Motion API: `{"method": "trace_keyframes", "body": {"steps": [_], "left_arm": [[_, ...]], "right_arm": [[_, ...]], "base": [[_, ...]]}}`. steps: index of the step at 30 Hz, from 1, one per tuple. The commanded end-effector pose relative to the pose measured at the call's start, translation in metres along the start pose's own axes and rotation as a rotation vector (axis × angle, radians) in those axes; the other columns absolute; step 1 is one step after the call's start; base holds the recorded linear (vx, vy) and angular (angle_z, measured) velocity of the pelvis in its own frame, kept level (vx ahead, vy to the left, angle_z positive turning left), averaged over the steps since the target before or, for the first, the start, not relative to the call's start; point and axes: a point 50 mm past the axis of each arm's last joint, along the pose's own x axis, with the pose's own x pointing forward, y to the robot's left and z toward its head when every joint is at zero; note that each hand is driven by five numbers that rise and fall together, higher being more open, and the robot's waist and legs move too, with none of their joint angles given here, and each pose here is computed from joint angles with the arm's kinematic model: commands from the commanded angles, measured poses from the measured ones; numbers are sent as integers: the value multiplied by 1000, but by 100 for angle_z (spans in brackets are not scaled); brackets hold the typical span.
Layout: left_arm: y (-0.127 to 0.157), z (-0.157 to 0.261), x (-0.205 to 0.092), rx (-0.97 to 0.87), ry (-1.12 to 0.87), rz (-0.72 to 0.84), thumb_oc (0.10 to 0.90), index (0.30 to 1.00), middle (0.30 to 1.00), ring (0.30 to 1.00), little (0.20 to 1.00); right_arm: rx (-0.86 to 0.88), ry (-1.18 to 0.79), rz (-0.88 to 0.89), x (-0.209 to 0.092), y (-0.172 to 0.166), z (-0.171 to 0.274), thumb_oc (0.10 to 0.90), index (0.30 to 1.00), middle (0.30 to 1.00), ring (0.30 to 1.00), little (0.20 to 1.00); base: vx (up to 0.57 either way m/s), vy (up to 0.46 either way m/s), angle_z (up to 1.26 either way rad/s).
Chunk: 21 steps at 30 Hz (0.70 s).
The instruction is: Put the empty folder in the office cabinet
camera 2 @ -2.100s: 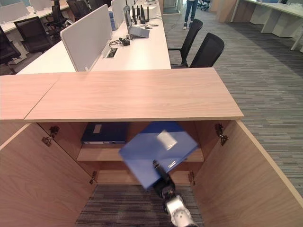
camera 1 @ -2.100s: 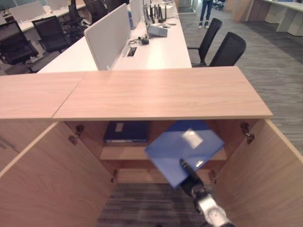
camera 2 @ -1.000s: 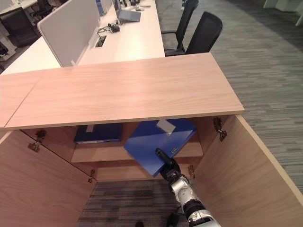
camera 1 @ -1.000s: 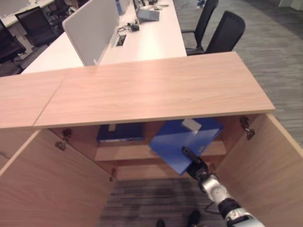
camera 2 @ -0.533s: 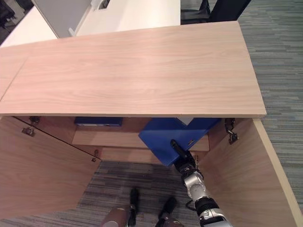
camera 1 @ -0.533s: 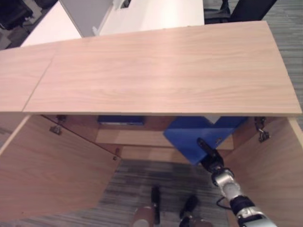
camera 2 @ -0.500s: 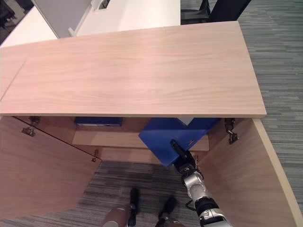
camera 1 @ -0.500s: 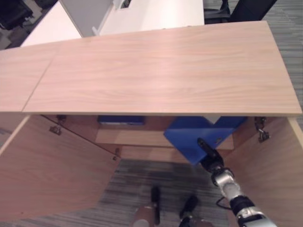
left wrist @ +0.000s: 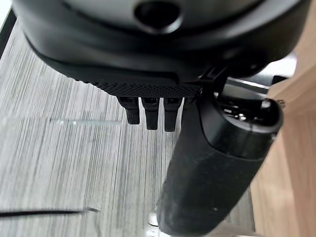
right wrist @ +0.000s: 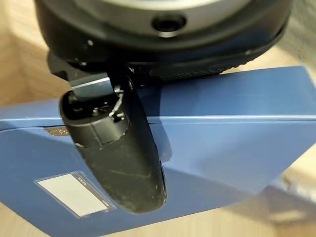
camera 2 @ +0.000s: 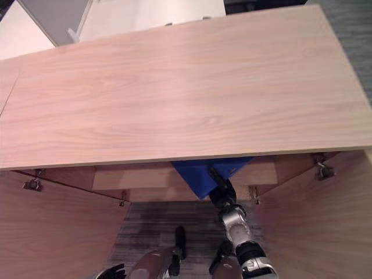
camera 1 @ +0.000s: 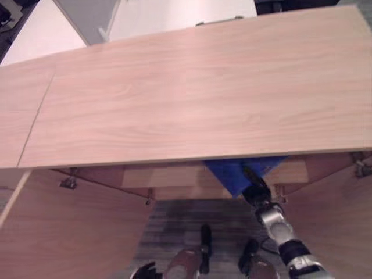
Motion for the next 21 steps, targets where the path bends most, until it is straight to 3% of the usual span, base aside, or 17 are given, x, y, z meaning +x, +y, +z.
{"method": "trace_keyframes", "body": {"steps": [1, 8, 21], "left_arm": [[4, -49, -11, 19, 147, 12, 800, 900, 900, 900, 900], [-2, -32, -7, 45, 89, -1, 800, 900, 900, 900, 900], [-19, 9, -26, 153, -170, -207, 800, 900, 900, 900, 900]], "right_arm": [[151, -174, 216, 11, 61, 28, 400, 300, 300, 300, 300], [211, -234, 255, 19, 93, 37, 400, 300, 300, 300, 300], [328, -413, 490, 2, 175, 69, 400, 300, 300, 300, 300]], "base": [[-52, 77, 6], [-54, 61, 13], [-72, 37, 8]]}}
